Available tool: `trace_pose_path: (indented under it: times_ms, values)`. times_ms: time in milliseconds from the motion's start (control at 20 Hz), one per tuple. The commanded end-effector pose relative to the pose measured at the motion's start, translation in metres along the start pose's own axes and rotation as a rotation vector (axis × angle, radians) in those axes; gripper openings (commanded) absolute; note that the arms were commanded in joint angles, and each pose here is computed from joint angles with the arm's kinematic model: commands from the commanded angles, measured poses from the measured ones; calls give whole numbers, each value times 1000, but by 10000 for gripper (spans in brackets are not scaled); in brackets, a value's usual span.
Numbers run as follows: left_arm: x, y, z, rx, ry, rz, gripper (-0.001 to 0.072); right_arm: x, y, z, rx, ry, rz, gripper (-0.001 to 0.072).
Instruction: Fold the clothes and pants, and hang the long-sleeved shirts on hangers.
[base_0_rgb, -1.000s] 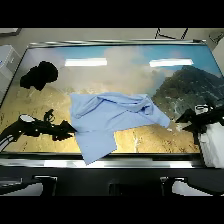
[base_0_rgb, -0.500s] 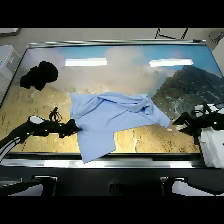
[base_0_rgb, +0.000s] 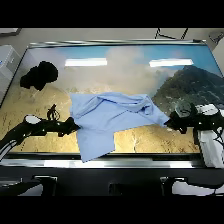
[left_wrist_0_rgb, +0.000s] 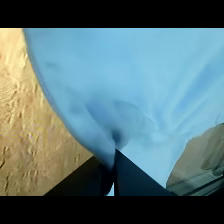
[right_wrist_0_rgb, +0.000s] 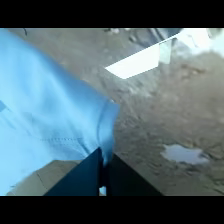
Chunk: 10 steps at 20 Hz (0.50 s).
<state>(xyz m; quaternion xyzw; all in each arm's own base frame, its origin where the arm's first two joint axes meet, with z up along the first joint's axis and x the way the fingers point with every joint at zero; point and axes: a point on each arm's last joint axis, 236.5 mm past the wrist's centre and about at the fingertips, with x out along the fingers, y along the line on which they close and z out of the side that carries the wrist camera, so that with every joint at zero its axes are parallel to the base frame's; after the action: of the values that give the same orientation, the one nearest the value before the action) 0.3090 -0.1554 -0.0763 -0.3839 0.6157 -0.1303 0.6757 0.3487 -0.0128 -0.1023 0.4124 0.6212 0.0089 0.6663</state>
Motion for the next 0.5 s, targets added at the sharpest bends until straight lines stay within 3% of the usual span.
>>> trace_pose_path:
  times_ms: [0,200,350,450]
  values:
    - [-11,-13,3,37,-24,-21,26,4,31,0,-88,4,19,43]
    - [-106,-100,64,257,-326,-130,25,-91,110,40,-327,-221,63,43]
    - [-280,-227,84,560,-778,-253,26,-254,220,59,-575,-709,123,43]
    - [-414,-301,46,735,-1119,-326,27,-382,281,22,-727,-1079,141,43]
